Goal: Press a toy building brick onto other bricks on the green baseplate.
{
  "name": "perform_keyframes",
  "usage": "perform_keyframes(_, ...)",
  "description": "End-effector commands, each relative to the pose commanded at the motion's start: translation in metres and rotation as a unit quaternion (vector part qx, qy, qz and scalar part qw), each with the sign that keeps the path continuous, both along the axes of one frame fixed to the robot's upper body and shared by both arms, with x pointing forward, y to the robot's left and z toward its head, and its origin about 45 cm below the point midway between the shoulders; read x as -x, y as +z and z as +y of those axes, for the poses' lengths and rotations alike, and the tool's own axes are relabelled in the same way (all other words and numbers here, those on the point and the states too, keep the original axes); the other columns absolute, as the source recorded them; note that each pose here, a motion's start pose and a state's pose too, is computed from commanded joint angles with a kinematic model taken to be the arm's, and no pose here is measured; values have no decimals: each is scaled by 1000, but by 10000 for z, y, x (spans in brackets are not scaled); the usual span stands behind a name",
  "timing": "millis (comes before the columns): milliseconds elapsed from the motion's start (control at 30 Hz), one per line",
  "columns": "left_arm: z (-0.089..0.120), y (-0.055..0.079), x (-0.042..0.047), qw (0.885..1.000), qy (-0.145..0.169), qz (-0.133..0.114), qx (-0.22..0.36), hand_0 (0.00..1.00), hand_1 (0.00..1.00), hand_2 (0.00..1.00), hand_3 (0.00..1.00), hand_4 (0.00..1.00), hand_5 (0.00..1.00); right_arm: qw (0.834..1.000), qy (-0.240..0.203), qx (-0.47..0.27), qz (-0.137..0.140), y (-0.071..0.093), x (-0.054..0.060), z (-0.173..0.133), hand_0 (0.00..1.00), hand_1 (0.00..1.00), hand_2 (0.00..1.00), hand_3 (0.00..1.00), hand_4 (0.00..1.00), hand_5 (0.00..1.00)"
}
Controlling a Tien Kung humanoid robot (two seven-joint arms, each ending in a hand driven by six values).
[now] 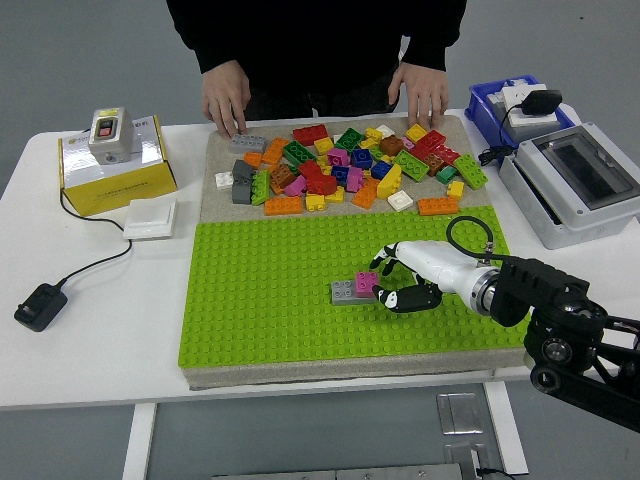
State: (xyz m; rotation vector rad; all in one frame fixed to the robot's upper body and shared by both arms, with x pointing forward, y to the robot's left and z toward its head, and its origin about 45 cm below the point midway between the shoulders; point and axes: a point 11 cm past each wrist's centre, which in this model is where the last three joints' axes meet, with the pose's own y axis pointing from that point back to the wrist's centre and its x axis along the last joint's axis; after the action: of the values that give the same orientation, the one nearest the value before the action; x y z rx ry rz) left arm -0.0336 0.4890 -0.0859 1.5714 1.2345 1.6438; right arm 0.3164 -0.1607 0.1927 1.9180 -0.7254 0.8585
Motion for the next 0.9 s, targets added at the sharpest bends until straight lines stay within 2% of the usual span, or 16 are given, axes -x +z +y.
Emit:
perform_keyframes(133, -1, -1, 0, 1000, 0, 0, 0, 649, 638, 584, 674, 341, 568, 1000, -1, 1, -10, 48, -14, -11, 25, 154, 700, 777, 551, 515)
perform_keyframes(300, 3, 2, 4, 1000, 1, 1, 0, 649, 638, 583, 675, 342, 569, 999, 15, 20, -45, 167, 5, 35, 25, 153, 699, 776, 552, 517)
perform_keyframes(467, 5, 3, -5, 1000, 0, 0, -1, 649, 638, 583, 675, 342, 569, 996, 37, 44, -67, 196, 29, 129, 25, 153, 699, 776, 552, 517)
perform_keyframes(667, 11, 5, -5, 1000, 1, 0, -1, 649, 638, 584, 675, 342, 569, 995, 43, 57, -71, 188, 19, 143, 25, 152, 691, 767, 554, 519)
perform_keyframes(700, 10, 5, -4, 1000, 1, 0, -1, 648, 638, 584, 675, 343, 571, 995, 44, 58, -71, 186, 20, 142, 25, 153, 686, 668, 524, 533)
perform_keyframes(867, 7, 4, -2, 1000, 2, 0, -1, 648, 638, 584, 675, 343, 571, 994, 46, 64, -69, 175, 35, 130, 25, 153, 686, 668, 524, 533)
perform_keyframes(900, 6, 3, -1, 1000, 2, 0, -1, 648, 638, 584, 675, 343, 572, 994, 47, 65, -69, 174, 40, 128, 26, 154, 700, 671, 351, 555)
